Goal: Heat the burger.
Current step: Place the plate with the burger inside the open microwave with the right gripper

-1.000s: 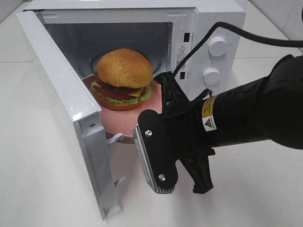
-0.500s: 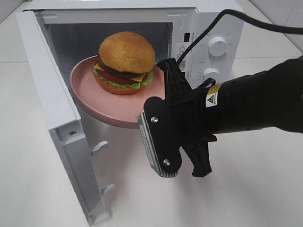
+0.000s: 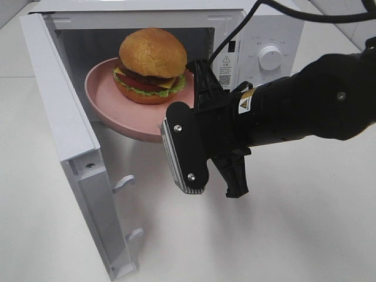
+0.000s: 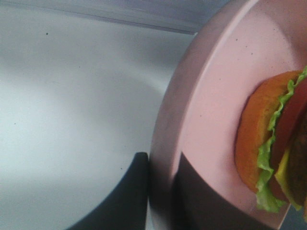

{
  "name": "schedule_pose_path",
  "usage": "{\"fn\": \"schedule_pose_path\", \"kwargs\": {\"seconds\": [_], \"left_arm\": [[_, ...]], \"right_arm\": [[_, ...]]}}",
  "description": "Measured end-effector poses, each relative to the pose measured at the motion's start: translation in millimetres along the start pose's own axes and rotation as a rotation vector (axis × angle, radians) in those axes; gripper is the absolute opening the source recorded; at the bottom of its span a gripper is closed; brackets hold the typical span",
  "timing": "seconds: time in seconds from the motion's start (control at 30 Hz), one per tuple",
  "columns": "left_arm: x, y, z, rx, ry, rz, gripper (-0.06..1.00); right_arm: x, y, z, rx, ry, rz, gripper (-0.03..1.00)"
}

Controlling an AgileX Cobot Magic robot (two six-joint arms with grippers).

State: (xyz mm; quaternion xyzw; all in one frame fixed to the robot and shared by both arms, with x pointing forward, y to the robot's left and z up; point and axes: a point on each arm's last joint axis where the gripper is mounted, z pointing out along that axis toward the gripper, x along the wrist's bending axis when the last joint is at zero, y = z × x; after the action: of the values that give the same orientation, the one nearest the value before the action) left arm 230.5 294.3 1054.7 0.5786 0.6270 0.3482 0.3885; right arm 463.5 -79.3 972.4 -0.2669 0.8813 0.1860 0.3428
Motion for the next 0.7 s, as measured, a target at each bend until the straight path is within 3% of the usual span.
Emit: {"fn": "schedule_pose_path", "kwargs": {"seconds": [0.37,0.7], "left_arm": [[0.0,0.0,0.0,0.000,0.000,0.000,0.99],[0.0,0.0,0.0,0.000,0.000,0.000,0.99]], "right_arm": [[-7.1,-0.5,23.9,0.012,-0.026,-0.070,0.08],[-19.9,-14.6,37.2,0.041,-0.013,-0.043,0.08]]}}
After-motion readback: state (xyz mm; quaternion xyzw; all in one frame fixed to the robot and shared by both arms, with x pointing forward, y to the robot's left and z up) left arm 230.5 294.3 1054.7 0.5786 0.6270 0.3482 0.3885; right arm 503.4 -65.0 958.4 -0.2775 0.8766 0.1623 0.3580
